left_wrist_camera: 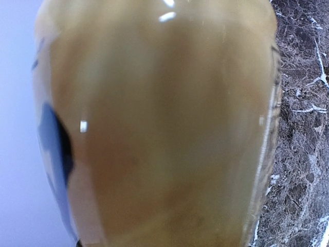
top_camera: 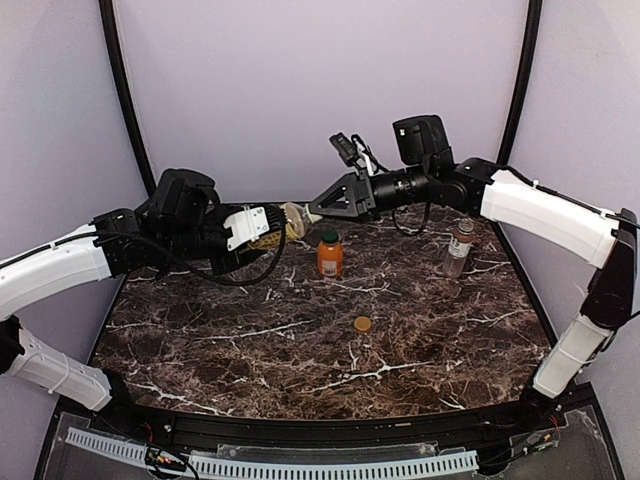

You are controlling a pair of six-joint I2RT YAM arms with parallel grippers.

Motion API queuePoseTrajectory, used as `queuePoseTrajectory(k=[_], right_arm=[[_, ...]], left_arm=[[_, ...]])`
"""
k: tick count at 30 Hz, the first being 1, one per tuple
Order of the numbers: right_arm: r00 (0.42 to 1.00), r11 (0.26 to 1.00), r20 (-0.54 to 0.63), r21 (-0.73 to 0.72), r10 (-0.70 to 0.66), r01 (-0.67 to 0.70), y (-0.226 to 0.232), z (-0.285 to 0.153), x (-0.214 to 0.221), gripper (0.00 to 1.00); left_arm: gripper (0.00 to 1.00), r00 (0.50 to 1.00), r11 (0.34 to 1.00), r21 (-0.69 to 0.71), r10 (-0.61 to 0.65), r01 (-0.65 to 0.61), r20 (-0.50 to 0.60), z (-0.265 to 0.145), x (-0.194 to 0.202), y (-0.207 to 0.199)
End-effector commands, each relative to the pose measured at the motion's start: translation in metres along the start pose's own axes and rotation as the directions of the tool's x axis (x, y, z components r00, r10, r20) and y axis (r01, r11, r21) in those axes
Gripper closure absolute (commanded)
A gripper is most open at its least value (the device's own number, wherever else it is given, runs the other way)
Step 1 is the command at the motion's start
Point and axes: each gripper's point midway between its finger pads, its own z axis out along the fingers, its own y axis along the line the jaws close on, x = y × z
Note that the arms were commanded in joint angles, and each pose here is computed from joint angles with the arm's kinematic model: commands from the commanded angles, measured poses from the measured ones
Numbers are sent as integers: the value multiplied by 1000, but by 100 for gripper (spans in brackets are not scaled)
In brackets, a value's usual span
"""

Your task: Unscrew the bottle caps

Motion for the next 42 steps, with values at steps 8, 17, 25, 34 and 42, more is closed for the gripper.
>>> queuePoseTrajectory(k=[8,17,25,34,42], right_arm=[[622,650,-187,-211,-760,730,67,35,85,100],[300,339,-257,-125,-919,932,51,45,80,100],[275,284,-192,-21,-942,959,62,35,66,2],[655,660,83,59,-751,749,83,-21,25,1],[978,982,126,113,-167,153,28,-26,-9,20]], left_arm=[[62,969,813,570,-223,124,108,-50,-38,-90],[62,943,708,692,-310,144,121,-70,-58,-102],[62,946,745,649,-300,153,121,-67,-55,-95],[62,973,928,335,-205,160,104,-32,-30,-50],[62,990,988,108,-120,111,79,-20,-13,-18]])
